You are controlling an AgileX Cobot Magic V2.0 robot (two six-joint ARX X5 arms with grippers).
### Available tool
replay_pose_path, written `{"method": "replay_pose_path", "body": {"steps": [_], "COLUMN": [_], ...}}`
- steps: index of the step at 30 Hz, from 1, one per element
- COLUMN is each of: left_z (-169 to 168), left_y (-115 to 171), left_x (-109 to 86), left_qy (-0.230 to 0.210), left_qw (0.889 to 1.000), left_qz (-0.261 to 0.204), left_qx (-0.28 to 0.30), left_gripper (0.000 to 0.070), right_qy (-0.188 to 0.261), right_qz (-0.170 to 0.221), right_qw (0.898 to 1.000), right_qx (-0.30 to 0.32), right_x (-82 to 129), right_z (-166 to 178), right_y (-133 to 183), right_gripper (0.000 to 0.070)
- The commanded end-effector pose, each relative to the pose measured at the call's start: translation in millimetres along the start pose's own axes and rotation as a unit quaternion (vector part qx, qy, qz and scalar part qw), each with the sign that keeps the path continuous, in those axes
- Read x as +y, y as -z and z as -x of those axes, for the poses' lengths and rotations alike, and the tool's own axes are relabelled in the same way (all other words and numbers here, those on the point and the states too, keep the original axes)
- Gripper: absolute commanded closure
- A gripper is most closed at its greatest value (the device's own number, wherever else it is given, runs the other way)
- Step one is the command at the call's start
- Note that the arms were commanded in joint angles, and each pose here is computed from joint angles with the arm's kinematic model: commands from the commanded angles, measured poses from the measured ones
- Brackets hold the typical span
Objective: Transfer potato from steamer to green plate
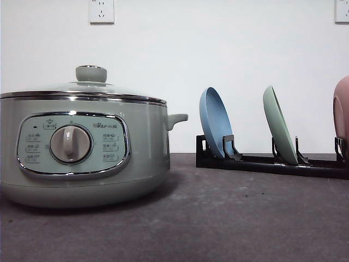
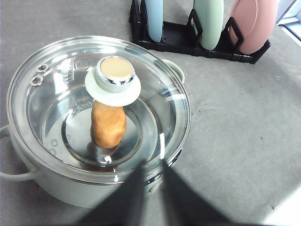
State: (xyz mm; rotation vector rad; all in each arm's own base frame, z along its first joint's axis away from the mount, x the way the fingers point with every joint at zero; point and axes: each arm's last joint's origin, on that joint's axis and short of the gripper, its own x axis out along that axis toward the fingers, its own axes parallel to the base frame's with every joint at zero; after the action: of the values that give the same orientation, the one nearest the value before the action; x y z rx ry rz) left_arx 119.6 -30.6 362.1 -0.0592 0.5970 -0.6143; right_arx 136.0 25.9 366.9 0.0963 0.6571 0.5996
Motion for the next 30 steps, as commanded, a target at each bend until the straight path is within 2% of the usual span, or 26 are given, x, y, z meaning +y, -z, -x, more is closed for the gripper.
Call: {"method": "replay_pose_path", "body": {"steps": [1, 4, 6, 14, 20, 26, 30], "left_z": [3, 3, 3, 3, 3, 3, 3], "left_y": [-6, -6, -6, -6, -6, -6, -6], "left_x": [-1.8, -1.8, -1.8, -1.8, -1.8, -1.8, -1.8], "left_qy": [0.003, 0.003, 0.003, 0.003, 0.003, 0.003, 0.003], "left_qw": [1.000, 1.000, 1.000, 1.000, 1.000, 1.000, 1.000], "left_qz": [-0.015, -0.013, -0.013, -0.013, -0.013, -0.013, -0.013], "left_qx": [-0.013, -0.013, -0.013, -0.013, -0.012, -0.012, -0.012], "left_gripper": [0.0397, 0.0096, 0.0031, 0.0027, 0.0028, 0.0028, 0.0028], "right_qy": [-0.001, 0.000, 0.001, 0.001, 0.001, 0.000, 0.015], "right_qz": [0.012, 0.007, 0.005, 0.002, -0.028, -0.063, -0.076], "right_qw": [1.000, 1.000, 1.000, 1.000, 0.999, 0.996, 0.994], "right_qx": [-0.009, -0.009, -0.009, -0.010, -0.029, -0.068, -0.075], "right_x": [2, 2, 2, 2, 1, -3, -11], "right_z": [3, 3, 3, 3, 3, -2, -13], "right_y": [-5, -5, -5, -5, -9, -26, -47], "right_gripper": [0.0505, 0.0194, 0.0149, 0.0149, 0.0150, 0.0151, 0.0151]}}
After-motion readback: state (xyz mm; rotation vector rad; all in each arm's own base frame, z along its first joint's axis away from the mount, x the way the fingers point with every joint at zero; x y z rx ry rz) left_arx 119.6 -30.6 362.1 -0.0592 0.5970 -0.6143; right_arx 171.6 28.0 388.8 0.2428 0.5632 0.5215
